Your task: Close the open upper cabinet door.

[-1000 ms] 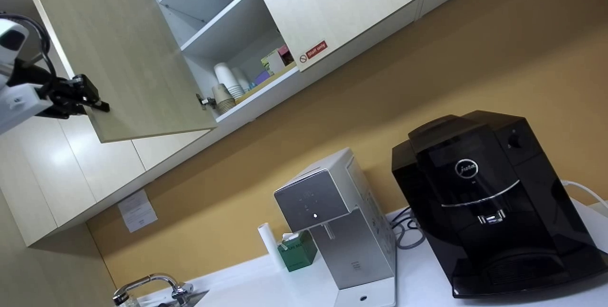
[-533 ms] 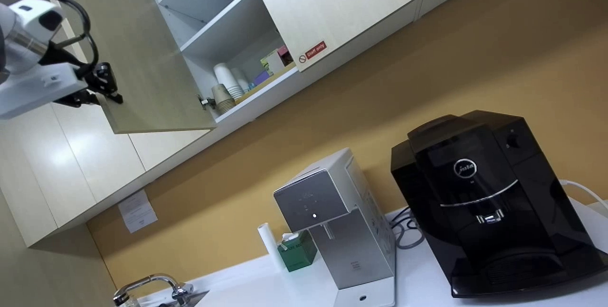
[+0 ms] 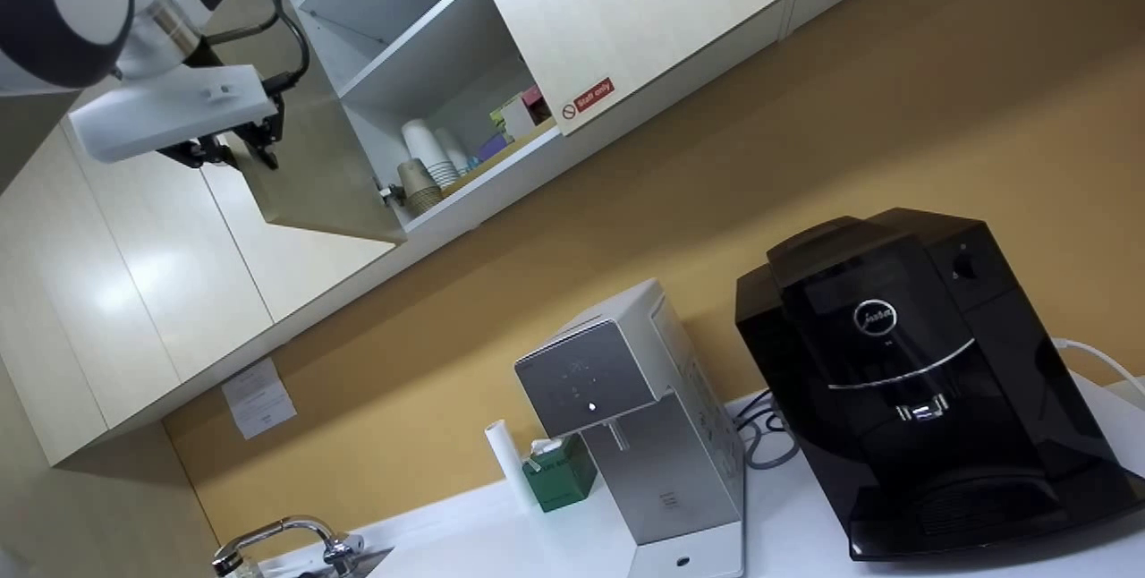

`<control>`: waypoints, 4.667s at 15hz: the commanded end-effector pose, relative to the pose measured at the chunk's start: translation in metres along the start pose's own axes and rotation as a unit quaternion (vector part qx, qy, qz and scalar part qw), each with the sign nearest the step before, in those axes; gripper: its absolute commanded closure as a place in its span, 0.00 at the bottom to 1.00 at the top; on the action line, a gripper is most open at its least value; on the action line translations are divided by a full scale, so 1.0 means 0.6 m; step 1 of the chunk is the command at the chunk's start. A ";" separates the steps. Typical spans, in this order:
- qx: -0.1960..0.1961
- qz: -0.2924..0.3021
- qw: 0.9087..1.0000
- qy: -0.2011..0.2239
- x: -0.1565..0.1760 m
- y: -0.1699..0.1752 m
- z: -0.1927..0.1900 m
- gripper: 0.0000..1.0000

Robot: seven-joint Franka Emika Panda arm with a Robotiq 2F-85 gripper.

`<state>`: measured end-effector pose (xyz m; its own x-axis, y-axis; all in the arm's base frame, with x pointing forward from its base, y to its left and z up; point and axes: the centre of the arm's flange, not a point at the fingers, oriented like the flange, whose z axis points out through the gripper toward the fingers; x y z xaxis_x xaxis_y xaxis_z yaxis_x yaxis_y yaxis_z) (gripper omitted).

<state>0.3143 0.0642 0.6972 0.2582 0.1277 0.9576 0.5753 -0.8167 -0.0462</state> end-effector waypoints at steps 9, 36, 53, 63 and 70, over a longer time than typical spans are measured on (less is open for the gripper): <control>0.015 -0.006 1.000 -0.005 0.002 0.025 -0.003 0.93; 0.142 -0.049 0.988 -0.028 0.020 0.264 -0.003 0.74; 0.233 -0.080 0.969 -0.006 0.069 0.394 0.073 0.93; 0.208 -0.067 0.976 0.002 0.038 0.451 0.068 0.74; 0.194 -0.074 0.978 0.009 0.046 0.477 0.057 0.93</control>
<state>0.5080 -0.1353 0.6937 0.1504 0.2182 0.9643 0.8641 -0.5029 -0.0210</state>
